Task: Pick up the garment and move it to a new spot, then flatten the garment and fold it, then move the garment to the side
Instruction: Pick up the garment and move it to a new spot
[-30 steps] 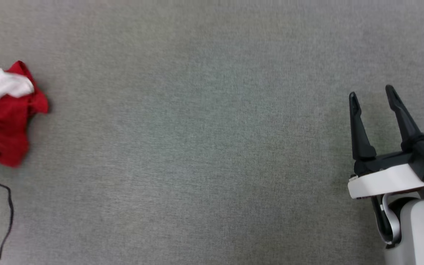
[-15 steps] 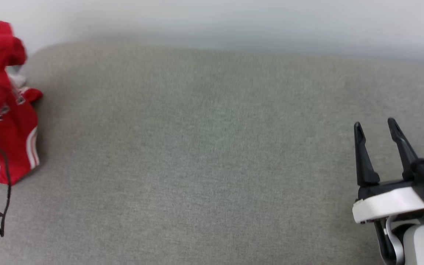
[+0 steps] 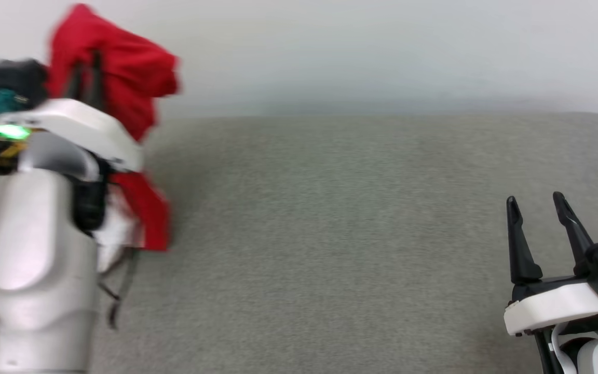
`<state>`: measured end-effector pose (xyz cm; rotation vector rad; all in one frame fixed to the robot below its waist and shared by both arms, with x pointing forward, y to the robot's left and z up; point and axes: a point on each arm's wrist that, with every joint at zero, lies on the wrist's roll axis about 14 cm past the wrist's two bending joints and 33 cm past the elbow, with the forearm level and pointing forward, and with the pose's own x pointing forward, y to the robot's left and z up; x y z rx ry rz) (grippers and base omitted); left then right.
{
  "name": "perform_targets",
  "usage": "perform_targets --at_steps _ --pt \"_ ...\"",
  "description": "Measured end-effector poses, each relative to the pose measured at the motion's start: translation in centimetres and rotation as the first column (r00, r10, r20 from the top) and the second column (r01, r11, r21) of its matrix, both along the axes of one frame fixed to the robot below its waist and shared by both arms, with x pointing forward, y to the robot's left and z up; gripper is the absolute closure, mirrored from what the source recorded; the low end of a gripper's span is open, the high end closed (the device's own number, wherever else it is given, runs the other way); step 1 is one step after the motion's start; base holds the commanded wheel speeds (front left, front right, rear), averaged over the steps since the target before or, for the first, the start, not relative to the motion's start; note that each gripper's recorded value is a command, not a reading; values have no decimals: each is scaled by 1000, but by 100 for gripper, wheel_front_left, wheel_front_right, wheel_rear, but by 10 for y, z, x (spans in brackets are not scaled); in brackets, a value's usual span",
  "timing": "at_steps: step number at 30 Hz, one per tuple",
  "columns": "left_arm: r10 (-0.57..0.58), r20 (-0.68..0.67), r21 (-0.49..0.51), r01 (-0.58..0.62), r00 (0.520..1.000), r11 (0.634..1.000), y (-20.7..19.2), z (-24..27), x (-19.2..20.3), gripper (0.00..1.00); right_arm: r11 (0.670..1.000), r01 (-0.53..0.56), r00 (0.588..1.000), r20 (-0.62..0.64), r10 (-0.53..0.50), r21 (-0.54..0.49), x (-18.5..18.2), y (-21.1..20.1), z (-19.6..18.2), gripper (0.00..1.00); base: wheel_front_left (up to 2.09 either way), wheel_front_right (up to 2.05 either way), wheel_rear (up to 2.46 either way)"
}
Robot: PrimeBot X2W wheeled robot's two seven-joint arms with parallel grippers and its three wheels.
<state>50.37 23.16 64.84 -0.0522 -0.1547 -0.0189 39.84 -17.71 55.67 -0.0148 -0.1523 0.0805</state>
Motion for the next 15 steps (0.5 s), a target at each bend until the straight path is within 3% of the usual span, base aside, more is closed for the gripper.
perform_targets --at_steps 6,11,15 --pt "-271 34 -57 273 962 960 -118 -10 -1 100 997 81 997 3 -81 -6 -21 -28 5 0 0 0 0" --pt "-475 33 -109 476 879 873 -207 -32 -26 100 990 140 990 0 -140 -8 -34 -47 6 0 0 0 0" --pt "-574 -45 -149 563 817 813 -247 -76 -46 100 987 160 987 -30 -160 -2 -33 -53 -4 0 0 0 0"
